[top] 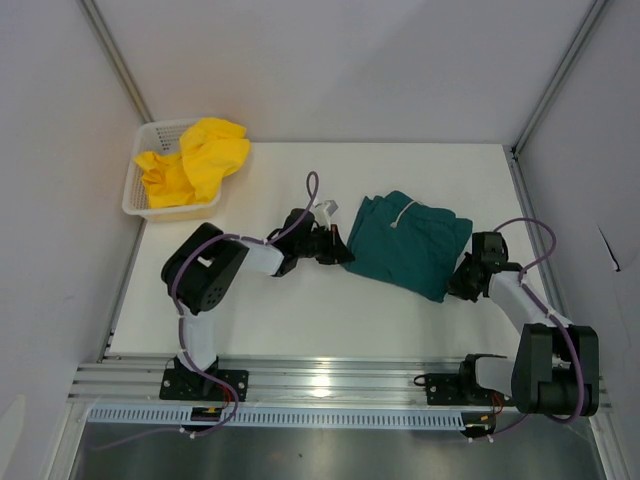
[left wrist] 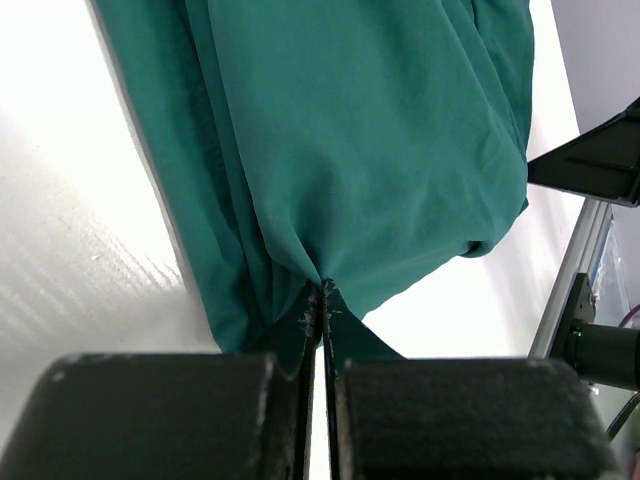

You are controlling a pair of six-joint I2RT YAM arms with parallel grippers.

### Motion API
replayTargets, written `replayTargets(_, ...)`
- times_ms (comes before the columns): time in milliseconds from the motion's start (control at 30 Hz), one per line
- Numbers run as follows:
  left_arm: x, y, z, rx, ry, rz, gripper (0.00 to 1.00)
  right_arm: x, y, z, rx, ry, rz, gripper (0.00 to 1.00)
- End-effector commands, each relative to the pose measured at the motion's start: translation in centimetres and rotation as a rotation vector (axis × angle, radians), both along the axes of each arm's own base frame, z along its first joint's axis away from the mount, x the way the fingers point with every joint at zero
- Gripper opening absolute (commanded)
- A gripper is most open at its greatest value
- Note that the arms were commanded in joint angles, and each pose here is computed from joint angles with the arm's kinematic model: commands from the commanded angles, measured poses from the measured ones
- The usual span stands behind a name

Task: Fold and stack the shorts
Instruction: Fold the shorts, then neatly place the folded shorts to the corner

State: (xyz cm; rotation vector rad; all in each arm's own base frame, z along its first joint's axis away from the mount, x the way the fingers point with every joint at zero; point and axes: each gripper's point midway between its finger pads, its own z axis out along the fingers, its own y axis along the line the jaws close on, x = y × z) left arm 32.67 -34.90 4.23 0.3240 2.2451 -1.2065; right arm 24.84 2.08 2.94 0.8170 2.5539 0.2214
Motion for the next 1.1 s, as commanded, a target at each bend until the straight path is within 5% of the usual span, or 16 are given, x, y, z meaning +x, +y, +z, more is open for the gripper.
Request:
replayTargets(0,1.0,0.4,2.8,-0.030,-0.078,0.028,0.00,0.8,-1.1,1.0,-0.032,-0.035,-0.022,0.09)
replayTargets(133,1.2,0.5,3.0,-0.021,-0.084,0.035,0.00,1.0,-1.1,1.6,-0.036,-0.046,-0.014,0.05)
replayTargets(267,1.4,0.5,3.3,-0.023,-0.083,0.041,0.00,0.9,0.3,2.5,0.007,-0.089,0.037,0.41)
replayTargets(300,1.5,0.6,3.0,-0.011,-0.073,0.049,0.00,0.8,0.7,2.7,0.004,-0.099,0.046,0.42)
replayTargets(533,2.7,1.1,2.7,0.046,-0.051,0.106,0.00,-0.4,3.4,5.0,0.019,-0.196,0.113,0.47)
replayTargets(1067,3.0,1.0,2.5,0.048,-0.102,0.085,0.00,0.0,7.0,1.5,-0.023,-0.107,0.215,0.47)
